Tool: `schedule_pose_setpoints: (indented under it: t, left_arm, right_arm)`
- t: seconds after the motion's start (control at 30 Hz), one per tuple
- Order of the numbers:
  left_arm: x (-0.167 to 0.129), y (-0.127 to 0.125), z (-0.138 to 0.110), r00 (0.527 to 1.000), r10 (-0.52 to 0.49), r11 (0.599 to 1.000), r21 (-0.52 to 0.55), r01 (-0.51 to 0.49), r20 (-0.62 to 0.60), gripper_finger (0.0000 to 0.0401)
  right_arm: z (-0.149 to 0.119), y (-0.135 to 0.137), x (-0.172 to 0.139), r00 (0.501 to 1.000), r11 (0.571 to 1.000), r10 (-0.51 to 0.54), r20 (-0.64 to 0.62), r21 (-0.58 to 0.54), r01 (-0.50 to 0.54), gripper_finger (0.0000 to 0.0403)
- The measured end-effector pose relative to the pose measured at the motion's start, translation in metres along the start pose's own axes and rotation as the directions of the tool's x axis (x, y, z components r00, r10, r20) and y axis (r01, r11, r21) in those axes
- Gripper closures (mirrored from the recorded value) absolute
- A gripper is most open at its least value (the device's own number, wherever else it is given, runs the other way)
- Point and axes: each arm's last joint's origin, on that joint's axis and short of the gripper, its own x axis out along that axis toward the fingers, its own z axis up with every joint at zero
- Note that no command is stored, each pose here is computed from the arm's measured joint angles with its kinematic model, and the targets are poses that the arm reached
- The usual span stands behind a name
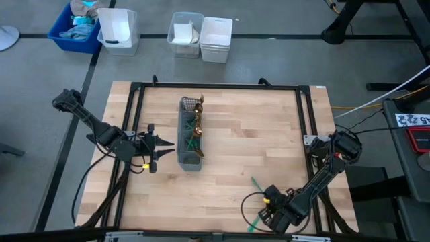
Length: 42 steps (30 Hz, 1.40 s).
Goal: Sort silverware
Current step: Put the green table knife into the gray silverware rack
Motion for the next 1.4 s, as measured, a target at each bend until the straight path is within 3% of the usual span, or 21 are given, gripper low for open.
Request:
schedule_pose_setpoints:
  t: [0.17, 0.43, 0.57, 0.83, 1.13, 1.4]
  left_arm:
    - [0.000, 0.000, 0.001, 1.000, -0.001, 1.000, -0.006, 0.002, 0.007, 0.0313]
    - [0.000, -0.001, 0.005, 0.999, -0.011, 1.000, -0.006, 0.011, 0.041, 0.0313]
    - [0.000, -0.002, 0.007, 0.998, -0.014, 1.000, 0.013, 0.013, 0.056, 0.0313]
    - [0.000, -0.002, 0.007, 0.998, -0.014, 1.000, 0.019, 0.013, 0.055, 0.0313]
    - [0.000, -0.002, 0.008, 0.998, -0.015, 0.999, 0.029, 0.014, 0.064, 0.0313]
    - [0.009, -0.009, 0.030, 0.972, -0.004, 0.996, 0.090, -0.018, 0.237, 0.0313]
  right_arm:
    - [0.011, 0.013, -0.014, 1.000, 0.999, 0.011, 0.002, -0.035, -0.011, 0.0398]
    - [0.055, 0.041, -0.043, 0.998, 0.969, 0.061, 0.004, -0.239, -0.059, 0.0400]
    - [0.080, 0.051, -0.065, 0.998, 0.935, 0.068, 0.002, -0.349, -0.063, 0.0400]
    - [0.130, 0.054, -0.120, 0.996, 0.866, 0.019, 0.090, -0.498, 0.029, 0.0400]
    - [0.184, 0.053, -0.157, 0.972, 0.707, 0.066, 0.225, -0.698, 0.114, 0.0400]
    - [0.243, 0.041, -0.155, 0.959, 0.701, 0.068, 0.274, -0.698, 0.150, 0.0400]
